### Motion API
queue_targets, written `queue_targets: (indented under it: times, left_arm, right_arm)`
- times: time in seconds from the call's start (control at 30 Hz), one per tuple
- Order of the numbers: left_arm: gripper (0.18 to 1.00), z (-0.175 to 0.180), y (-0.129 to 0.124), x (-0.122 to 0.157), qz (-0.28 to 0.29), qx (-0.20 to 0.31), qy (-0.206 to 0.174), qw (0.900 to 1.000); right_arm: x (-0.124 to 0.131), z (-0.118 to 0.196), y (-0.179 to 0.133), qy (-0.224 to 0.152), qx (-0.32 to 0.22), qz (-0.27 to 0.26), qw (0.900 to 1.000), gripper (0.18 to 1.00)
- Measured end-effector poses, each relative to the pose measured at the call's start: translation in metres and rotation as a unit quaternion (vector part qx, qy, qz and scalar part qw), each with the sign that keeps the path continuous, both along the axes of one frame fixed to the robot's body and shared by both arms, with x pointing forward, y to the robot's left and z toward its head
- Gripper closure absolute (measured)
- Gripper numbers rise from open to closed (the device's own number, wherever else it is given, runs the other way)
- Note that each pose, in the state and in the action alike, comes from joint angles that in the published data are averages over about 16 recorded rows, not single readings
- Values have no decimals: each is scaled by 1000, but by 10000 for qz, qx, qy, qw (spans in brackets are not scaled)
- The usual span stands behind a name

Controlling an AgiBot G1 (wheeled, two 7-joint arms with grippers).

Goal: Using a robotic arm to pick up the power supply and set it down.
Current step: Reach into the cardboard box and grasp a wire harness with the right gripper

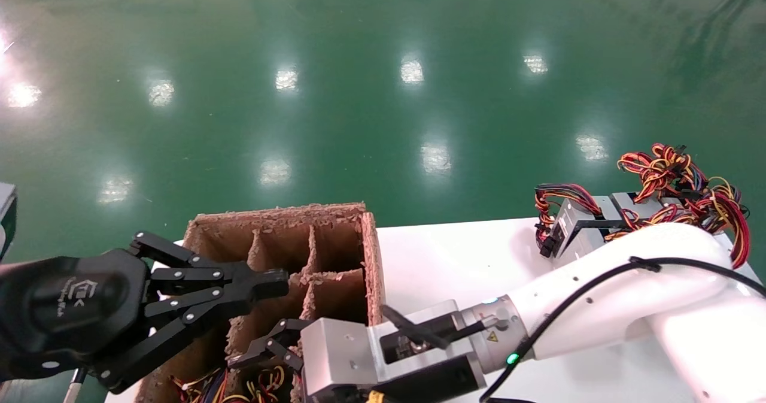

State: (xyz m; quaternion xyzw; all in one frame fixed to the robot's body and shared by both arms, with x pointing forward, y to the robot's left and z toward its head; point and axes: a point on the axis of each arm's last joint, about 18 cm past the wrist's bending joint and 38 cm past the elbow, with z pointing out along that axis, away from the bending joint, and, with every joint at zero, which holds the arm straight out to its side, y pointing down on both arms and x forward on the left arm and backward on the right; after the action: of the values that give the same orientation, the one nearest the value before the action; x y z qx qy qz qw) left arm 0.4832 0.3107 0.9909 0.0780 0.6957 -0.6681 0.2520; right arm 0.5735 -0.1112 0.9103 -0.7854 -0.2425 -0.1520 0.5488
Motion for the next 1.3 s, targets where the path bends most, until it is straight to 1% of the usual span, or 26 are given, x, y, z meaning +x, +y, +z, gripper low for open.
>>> queue_targets:
  times: [0.53,0.73,0.97,1.13,1.3]
  left_arm:
    - [993,0,0,0,0,0,0,10000]
    - [993,0,0,0,0,0,0,10000]
    - [993,0,0,0,0,0,0,10000]
    - [993,0,0,0,0,0,0,10000]
    - [993,0,0,0,0,0,0,10000]
  right_arm:
    - [17,-12,10,-20,-45,-63,10000,186]
    - [21,-19,14,20,-45,-72,10000,211]
    - [23,-27,18,59,-54,-65,9999,273]
    - [24,-30,18,71,-60,-71,9999,348]
    - [26,-31,18,82,-73,-88,9999,460]
